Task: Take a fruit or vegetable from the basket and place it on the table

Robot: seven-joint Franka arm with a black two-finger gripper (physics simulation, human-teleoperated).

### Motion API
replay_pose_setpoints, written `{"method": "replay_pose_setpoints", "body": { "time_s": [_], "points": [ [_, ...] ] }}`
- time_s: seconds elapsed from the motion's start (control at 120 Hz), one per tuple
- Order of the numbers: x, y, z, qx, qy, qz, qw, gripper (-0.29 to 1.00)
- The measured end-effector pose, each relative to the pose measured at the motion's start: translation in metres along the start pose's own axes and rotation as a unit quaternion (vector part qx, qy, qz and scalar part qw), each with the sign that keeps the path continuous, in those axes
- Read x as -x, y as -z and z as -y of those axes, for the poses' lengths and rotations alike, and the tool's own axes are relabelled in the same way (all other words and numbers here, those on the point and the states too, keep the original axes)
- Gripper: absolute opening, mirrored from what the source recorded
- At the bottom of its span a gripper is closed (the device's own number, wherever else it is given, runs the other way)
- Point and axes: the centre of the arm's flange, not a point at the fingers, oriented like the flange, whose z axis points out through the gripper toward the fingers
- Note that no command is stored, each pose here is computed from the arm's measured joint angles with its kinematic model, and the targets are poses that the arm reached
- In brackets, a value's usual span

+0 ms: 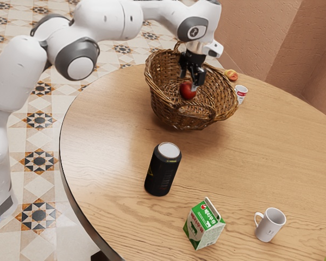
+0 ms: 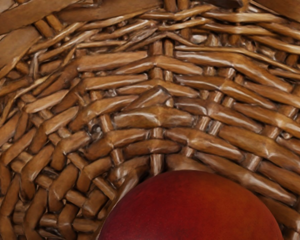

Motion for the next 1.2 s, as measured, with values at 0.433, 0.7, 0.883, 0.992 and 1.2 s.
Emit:
{"method": "replay_pose_setpoints", "body": {
  "time_s": [0.433,0.7,0.883,0.992,1.2],
  "points": [
    [-0.01,-0.026,-0.013,0.02,-0.02,0.011,1.0,0.67],
    [-0.012,-0.032,-0.017,0.033,-0.024,0.012,0.999,0.4],
    [0.018,0.088,-0.047,0.042,-0.051,-0.066,0.996,0.39],
    [0.048,0.17,-0.09,0.036,-0.092,-0.12,0.988,0.39],
    [0.061,0.247,-0.182,0.017,-0.168,-0.191,0.967,0.39]
  ]
}}
